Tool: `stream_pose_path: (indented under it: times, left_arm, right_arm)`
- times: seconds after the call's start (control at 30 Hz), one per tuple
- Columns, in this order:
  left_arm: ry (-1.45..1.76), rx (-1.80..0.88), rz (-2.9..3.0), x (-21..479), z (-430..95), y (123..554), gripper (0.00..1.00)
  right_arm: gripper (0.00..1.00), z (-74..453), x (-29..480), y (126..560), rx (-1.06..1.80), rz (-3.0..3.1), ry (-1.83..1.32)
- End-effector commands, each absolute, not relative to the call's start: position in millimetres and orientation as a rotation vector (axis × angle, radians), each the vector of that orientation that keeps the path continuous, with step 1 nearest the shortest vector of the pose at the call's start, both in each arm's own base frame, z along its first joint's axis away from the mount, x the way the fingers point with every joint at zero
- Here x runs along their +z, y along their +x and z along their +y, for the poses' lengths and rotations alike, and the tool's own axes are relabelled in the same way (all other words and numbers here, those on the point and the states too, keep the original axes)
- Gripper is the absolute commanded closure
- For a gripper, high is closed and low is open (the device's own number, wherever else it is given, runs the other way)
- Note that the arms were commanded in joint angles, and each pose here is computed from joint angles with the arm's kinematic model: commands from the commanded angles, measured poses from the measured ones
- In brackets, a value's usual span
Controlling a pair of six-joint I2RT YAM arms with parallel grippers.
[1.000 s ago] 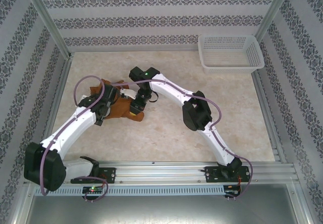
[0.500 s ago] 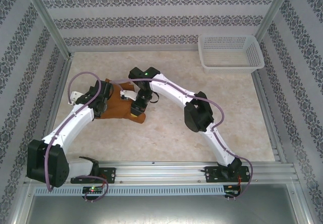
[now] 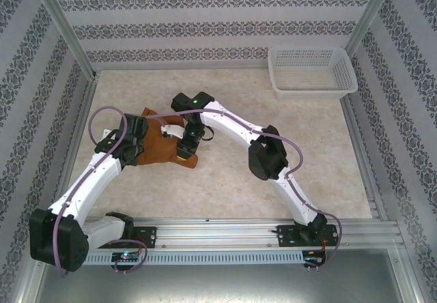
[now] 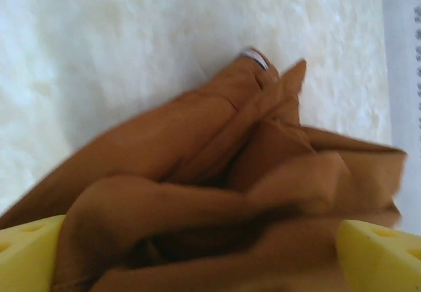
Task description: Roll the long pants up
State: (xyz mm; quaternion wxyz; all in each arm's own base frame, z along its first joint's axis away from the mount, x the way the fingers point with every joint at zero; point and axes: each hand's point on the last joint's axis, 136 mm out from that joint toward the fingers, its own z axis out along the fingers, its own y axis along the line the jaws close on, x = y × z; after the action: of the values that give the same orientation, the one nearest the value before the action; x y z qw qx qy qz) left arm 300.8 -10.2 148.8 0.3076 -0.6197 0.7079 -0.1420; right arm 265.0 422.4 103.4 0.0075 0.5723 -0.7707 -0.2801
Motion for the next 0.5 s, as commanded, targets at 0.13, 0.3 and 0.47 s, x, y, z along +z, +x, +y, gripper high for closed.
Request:
stream_pose_path:
  times: [0.13,0.3,0.47]
  left_arm:
    - [-1.678,-0.691,2.014,164,-60,292,0.0]
    - [-1.664,-0.684,2.012,167,-58,287,0.0]
    - [-1.633,-0.589,2.028,144,-54,307,0.0]
  right_arm:
    - [1.0,429,105,272,-0.957,-2.39,1.811]
    - [1.0,429,103,273,-0.966,-2.389,1.806]
    - [1.0,432,109,271,-0.994,-2.384,1.808]
